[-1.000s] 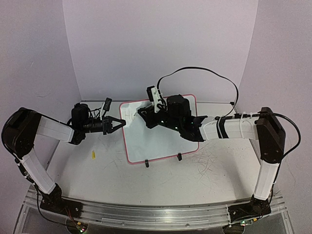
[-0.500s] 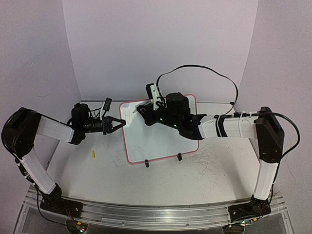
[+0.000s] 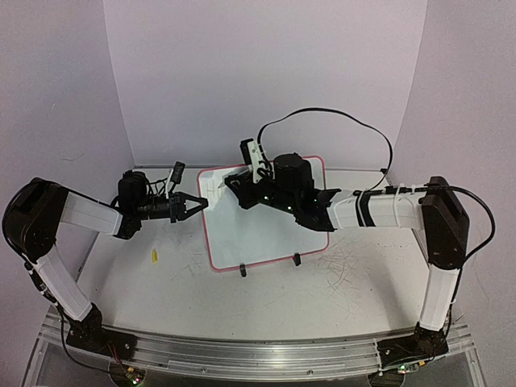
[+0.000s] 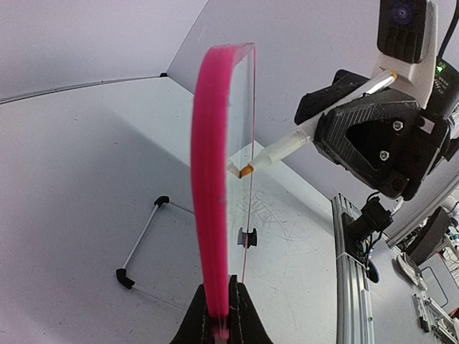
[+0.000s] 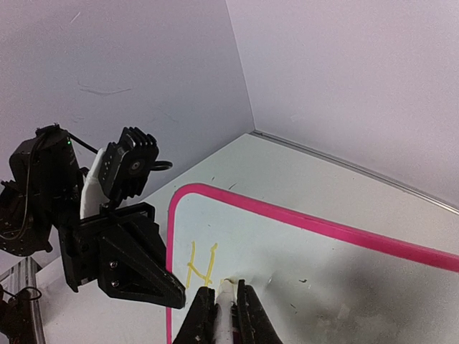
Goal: Write a sentence on the whiteboard
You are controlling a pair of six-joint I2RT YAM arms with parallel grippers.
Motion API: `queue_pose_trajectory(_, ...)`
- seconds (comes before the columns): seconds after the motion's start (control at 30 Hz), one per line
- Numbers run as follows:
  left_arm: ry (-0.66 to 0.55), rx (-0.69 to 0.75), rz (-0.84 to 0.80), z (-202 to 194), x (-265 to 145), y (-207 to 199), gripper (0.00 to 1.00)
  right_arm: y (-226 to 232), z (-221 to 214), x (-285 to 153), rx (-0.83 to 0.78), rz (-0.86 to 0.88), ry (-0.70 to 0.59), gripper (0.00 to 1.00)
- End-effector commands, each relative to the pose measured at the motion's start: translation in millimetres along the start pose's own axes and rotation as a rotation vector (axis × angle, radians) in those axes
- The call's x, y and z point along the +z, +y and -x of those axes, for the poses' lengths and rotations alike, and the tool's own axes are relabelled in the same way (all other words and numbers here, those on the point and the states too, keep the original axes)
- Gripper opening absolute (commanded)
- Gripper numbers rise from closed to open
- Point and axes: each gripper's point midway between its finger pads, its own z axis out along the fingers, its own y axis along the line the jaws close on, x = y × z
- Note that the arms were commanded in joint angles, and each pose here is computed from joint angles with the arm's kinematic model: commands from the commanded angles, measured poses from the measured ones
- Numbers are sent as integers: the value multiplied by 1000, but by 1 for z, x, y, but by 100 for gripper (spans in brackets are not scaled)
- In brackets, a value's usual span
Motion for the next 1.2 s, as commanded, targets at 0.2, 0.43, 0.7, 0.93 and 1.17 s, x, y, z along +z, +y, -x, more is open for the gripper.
queue_pose_trajectory(0.2,-34,111,29,18,1,-1,0,15,69,-64,-104,20,-151,0)
queue_pose_trajectory(0.43,-40,113,33,22,1,-1,0,17,56,-40,-103,56,-99,0)
queue_pose_trajectory(0.7,-39,109,32,23,1,-2,0,12,41,-29,-147,24,-46,0)
queue_pose_trajectory(0.93,-43,113,35,26,0,-3,0,13,35,-26,-157,27,-33,0)
queue_pose_trajectory(1.17,-40,111,36,24,0,-3,0,5,33,-27,-162,-19,-29,0)
